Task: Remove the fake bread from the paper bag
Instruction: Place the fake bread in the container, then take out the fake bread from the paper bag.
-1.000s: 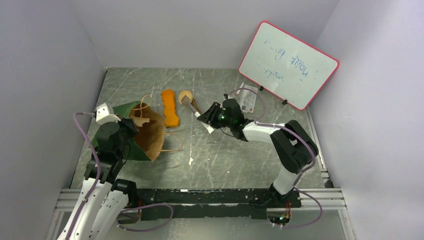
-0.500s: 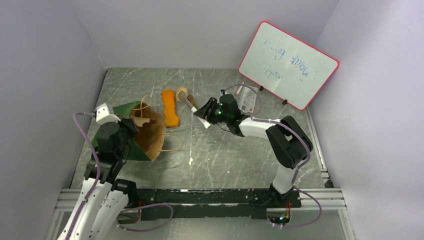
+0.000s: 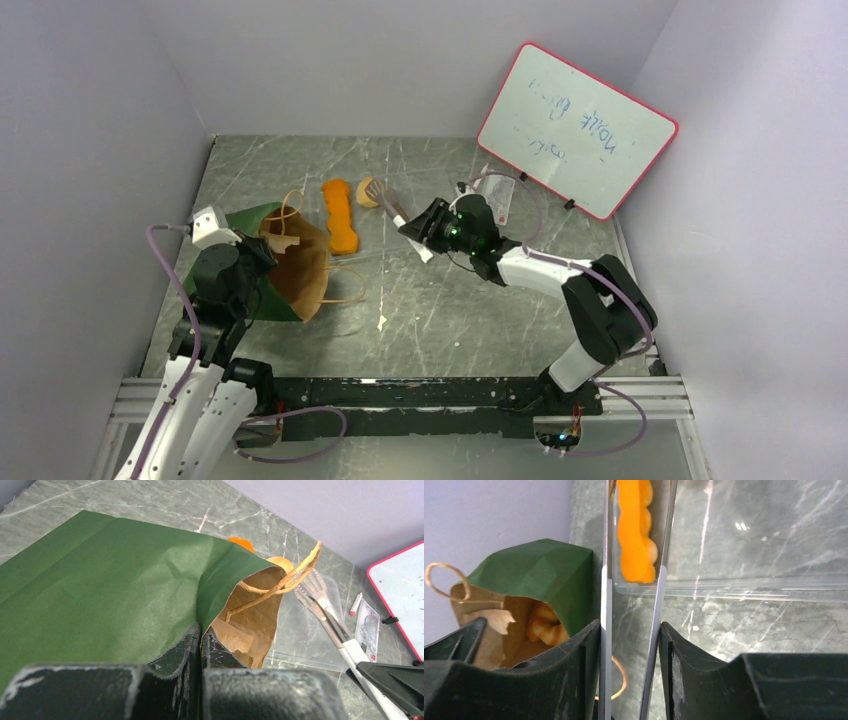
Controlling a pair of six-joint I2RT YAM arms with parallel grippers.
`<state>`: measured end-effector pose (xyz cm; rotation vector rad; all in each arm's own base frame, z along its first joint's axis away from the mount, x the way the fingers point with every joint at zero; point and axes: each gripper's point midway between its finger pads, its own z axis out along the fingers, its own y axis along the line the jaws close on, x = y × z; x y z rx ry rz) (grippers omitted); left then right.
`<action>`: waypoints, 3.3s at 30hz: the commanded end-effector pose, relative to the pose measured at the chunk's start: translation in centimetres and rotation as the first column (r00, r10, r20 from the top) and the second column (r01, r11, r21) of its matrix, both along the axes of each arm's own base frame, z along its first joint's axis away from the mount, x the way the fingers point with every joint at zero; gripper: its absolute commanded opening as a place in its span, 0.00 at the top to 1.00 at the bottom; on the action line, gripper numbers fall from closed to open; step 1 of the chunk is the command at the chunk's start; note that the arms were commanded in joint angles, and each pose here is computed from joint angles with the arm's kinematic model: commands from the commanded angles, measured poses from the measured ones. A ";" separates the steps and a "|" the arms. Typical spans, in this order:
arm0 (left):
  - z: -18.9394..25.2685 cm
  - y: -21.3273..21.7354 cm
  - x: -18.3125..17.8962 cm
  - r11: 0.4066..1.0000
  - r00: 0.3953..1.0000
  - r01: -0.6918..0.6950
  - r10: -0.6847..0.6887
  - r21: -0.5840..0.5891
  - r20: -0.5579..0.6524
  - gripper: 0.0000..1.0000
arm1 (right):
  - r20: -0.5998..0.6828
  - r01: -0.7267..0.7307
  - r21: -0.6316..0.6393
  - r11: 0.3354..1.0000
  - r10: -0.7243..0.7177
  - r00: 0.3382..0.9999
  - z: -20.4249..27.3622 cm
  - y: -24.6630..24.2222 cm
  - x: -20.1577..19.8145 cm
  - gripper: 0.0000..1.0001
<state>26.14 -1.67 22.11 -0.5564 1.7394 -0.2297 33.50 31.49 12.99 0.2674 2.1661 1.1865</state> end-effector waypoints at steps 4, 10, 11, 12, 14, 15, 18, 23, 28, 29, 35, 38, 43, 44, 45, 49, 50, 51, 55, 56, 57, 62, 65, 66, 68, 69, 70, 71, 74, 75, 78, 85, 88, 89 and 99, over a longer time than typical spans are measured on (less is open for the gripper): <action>2.5 -0.5 0.2 0.999 0.998 0.033 -0.032 0.000 0.062 0.93 | 0.105 0.015 0.017 1.000 -0.017 0.994 4.3 -1.3 -0.7 0.54; 1.1 -1.2 0.2 0.998 0.996 0.069 -0.068 -0.016 0.060 0.93 | 0.160 -0.024 0.007 1.000 0.022 0.987 6.7 -1.6 -4.2 0.55; 0.9 -1.2 0.2 0.997 0.996 0.071 -0.070 -0.016 0.056 0.93 | 0.167 -0.035 0.001 0.999 0.035 0.985 7.1 -1.5 -5.0 0.55; 0.6 -1.3 0.2 0.997 0.996 0.076 -0.076 -0.016 0.051 0.93 | 0.174 -0.046 -0.005 0.999 0.046 0.984 7.4 -1.3 -5.7 0.55; 0.4 -1.4 0.1 0.996 0.996 0.085 -0.085 -0.012 0.042 0.93 | 0.185 -0.074 -0.010 0.997 0.075 0.980 8.0 -0.8 -7.5 0.55; 0.3 -1.5 0.1 0.996 0.996 0.088 -0.087 -0.011 0.037 0.93 | 0.194 -0.093 -0.011 0.996 0.094 0.977 8.4 -0.3 -8.5 0.55; 0.2 -1.4 0.0 0.996 0.996 0.088 -0.088 -0.004 0.026 0.93 | 0.199 -0.140 -0.025 0.990 0.143 0.970 8.9 0.8 -11.2 0.56; -0.1 -1.7 -0.6 0.994 0.994 0.107 -0.107 -0.008 0.022 0.93 | 0.185 -0.225 -0.024 0.974 0.225 0.957 8.6 2.4 -14.8 0.56; -0.7 -1.8 -1.3 0.993 0.992 0.122 -0.122 -0.009 -0.012 0.93 | 0.173 -0.315 -0.031 0.949 0.315 0.933 7.7 4.2 -18.2 0.56; -0.8 -1.8 -1.4 0.992 0.992 0.126 -0.126 -0.007 -0.013 0.93 | 0.171 -0.330 -0.033 0.943 0.331 0.928 7.4 4.5 -18.8 0.57; -0.6 -2.5 -1.6 0.985 0.985 0.172 -0.172 0.004 -0.024 0.93 | 0.150 -0.417 -0.040 0.908 0.418 0.896 5.6 6.8 -21.5 0.57; -0.3 -2.8 -1.8 0.980 0.980 0.198 -0.197 0.009 -0.028 0.93 | 0.134 -0.435 -0.046 0.899 0.438 0.889 4.6 7.7 -21.7 0.57; -0.2 -3.0 -2.3 0.976 0.975 0.219 -0.218 0.014 -0.030 0.93 | 0.102 -0.435 -0.049 0.899 0.438 0.893 3.5 9.0 -21.1 0.57; -0.3 -3.0 -2.4 0.975 0.975 0.223 -0.222 0.014 -0.031 0.93 | 0.093 -0.434 -0.040 0.900 0.436 0.895 3.3 9.3 -20.8 0.56; -0.3 -3.1 -2.4 0.974 0.973 0.227 -0.227 0.015 -0.031 0.93 | 0.089 -0.431 -0.029 0.902 0.431 0.898 3.3 9.6 -20.5 0.56; -0.3 -3.4 -2.6 0.970 0.970 0.242 -0.242 0.009 -0.029 0.93 | 0.068 -0.436 0.014 0.900 0.434 0.898 2.9 11.0 -19.1 0.56; -0.2 -3.4 -2.6 0.970 0.970 0.244 -0.243 0.009 -0.029 0.93 | 0.066 -0.431 0.021 0.902 0.429 0.901 2.9 11.4 -18.6 0.55; -0.2 -3.4 -2.5 0.969 0.969 0.246 -0.245 0.011 -0.032 0.93 | 0.062 -0.428 0.026 0.903 0.426 0.903 2.8 11.7 -18.1 0.55; -0.2 -3.5 -2.6 0.967 0.967 0.253 -0.253 0.013 -0.034 0.93 | 0.035 -0.422 0.050 0.905 0.421 0.906 2.4 12.8 -16.4 0.55; -0.2 -3.5 -2.6 0.967 0.966 0.255 -0.255 0.013 -0.033 0.93 | 0.024 -0.425 0.060 0.903 0.424 0.905 2.1 13.2 -16.1 0.55; -0.1 -3.6 -2.6 0.966 0.966 0.257 -0.256 0.012 -0.032 0.93 | 0.013 -0.430 0.071 0.900 0.430 0.903 2.0 13.5 -15.9 0.55; -0.1 -3.7 -2.6 0.965 0.965 0.263 -0.262 0.012 -0.028 0.93 | -0.046 -0.434 0.087 0.897 0.439 0.898 1.0 14.9 -15.1 0.55; -0.2 -3.8 -2.5 0.964 0.963 0.267 -0.266 0.013 -0.027 0.93 | -0.077 -0.439 0.093 0.894 0.446 0.892 0.7 15.3 -15.0 0.54; -0.2 -3.8 -2.5 0.963 0.963 0.268 -0.267 0.014 -0.027 0.93 | -0.091 -0.440 0.086 0.894 0.447 0.890 0.3 15.2 -15.1 0.54; -0.3 -3.8 -2.5 0.963 0.963 0.268 -0.268 0.014 -0.024 0.93 | -0.086 -0.441 0.099 0.892 0.449 0.889 1.1 15.8 -14.7 0.54; -0.3 -3.8 -2.4 0.963 0.963 0.268 -0.268 0.014 -0.023 0.93 | -0.093 -0.440 0.102 0.892 0.449 0.889 1.1 16.0 -14.7 0.54; -0.3 -3.8 -2.4 0.963 0.963 0.269 -0.269 0.016 -0.021 0.93 | -0.100 -0.440 0.105 0.892 0.450 0.887 1.1 16.1 -14.7 0.54; -0.3 -3.8 -2.4 0.962 0.963 0.271 -0.270 0.017 -0.020 0.93 | -0.107 -0.442 0.111 0.890 0.453 0.885 1.0 16.3 -14.7 0.54; -0.3 -3.9 -2.3 0.961 0.961 0.275 -0.275 0.022 -0.016 0.93 | -0.131 -0.440 0.118 0.890 0.453 0.882 0.6 16.8 -14.5 0.54; -0.2 -3.9 -2.3 0.961 0.961 0.277 -0.277 0.024 -0.014 0.93 | -0.139 -0.439 0.118 0.891 0.452 0.881 0.4 17.0 -14.4 0.54; -0.1 -3.8 -2.3 0.961 0.961 0.276 -0.276 0.033 -0.012 0.93 | -0.165 -0.434 0.121 0.893 0.450 0.878 -0.2 17.2 -14.4 0.54; 0.5 -2.7 -2.5 0.970 0.973 0.231 -0.231 0.071 -0.004 0.93 | -0.219 -0.410 0.117 0.905 0.426 0.878 -1.0 15.3 -15.5 0.54; 0.5 -2.4 -2.5 0.974 0.977 0.215 -0.215 0.075 -0.003 0.93 | -0.218 -0.398 0.119 0.910 0.415 0.883 -0.3 15.0 -15.5 0.54; 0.6 -2.4 -2.5 0.974 0.976 0.216 -0.216 0.075 -0.001 0.93 | -0.220 -0.395 0.112 0.912 0.410 0.885 -0.3 14.8 -15.5 0.54; 0.7 -3.1 -2.7 0.964 0.967 0.254 -0.256 0.073 0.017 0.93 | -0.237 -0.372 0.129 0.919 0.393 0.889 -1.1 16.2 -13.8 0.54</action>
